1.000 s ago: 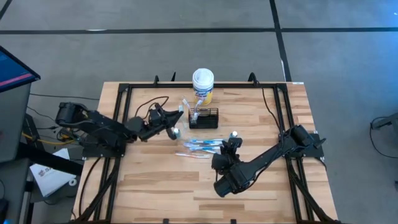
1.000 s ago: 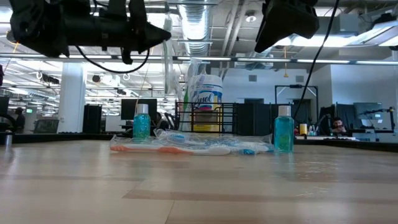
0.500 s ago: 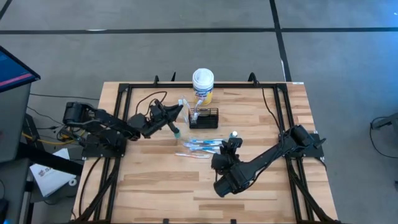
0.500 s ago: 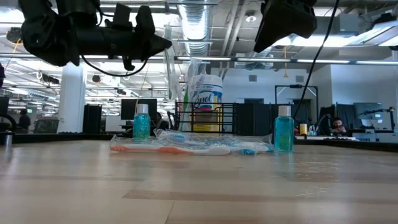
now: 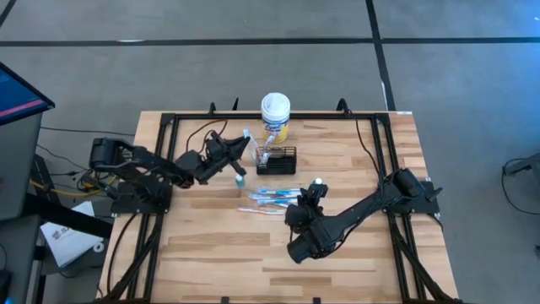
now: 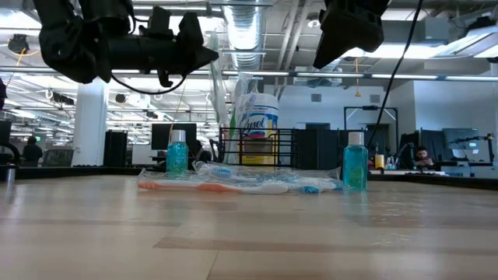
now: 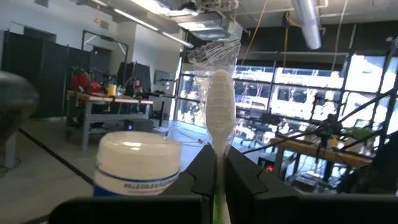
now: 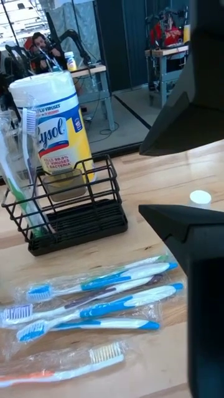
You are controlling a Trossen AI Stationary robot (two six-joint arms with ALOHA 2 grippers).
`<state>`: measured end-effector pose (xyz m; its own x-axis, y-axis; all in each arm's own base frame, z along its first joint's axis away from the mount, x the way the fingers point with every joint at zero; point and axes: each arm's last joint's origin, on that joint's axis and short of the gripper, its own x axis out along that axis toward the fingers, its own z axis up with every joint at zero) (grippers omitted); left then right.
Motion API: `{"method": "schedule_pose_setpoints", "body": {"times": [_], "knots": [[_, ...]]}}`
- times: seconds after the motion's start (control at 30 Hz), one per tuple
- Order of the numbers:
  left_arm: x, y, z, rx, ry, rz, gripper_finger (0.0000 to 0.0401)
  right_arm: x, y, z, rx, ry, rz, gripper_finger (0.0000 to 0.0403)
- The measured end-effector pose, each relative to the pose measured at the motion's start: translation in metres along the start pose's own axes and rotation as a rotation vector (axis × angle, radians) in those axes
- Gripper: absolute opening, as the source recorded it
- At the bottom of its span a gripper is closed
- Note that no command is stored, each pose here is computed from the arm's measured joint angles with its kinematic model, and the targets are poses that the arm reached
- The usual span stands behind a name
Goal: Pick & Place toothbrushing station
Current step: Put the green toothbrush into the black wire organizer
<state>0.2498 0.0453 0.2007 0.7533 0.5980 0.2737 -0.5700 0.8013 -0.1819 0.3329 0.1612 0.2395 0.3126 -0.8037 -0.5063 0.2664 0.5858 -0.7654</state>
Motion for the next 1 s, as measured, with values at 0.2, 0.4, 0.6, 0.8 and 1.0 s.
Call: {"method": "schedule_pose_setpoints", "body": {"times": [0.2,0.4,0.6,0.8,1.0], "knots": [[0.009,0.005,-0.002,0.009,-0.008,0.032,0.0007,0.000,0.001,0.001,0.008,-0.004,0.004,0.0127],[0.022,0.001,-0.013,0.041,0.009,0.042,0.0007,0.000,0.001,0.001,0.009,-0.006,0.005,0.0127],[0.031,-0.003,-0.013,0.065,-0.009,0.050,0.0007,0.000,0.001,0.001,0.017,-0.006,0.006,0.0127],[0.032,-0.002,-0.012,0.107,-0.009,0.076,0.0008,0.000,0.001,0.001,0.018,-0.006,0.006,0.0127],[0.032,-0.001,-0.013,0.115,-0.007,0.078,0.0008,0.001,0.000,0.001,0.023,-0.003,0.005,0.0127]]}}
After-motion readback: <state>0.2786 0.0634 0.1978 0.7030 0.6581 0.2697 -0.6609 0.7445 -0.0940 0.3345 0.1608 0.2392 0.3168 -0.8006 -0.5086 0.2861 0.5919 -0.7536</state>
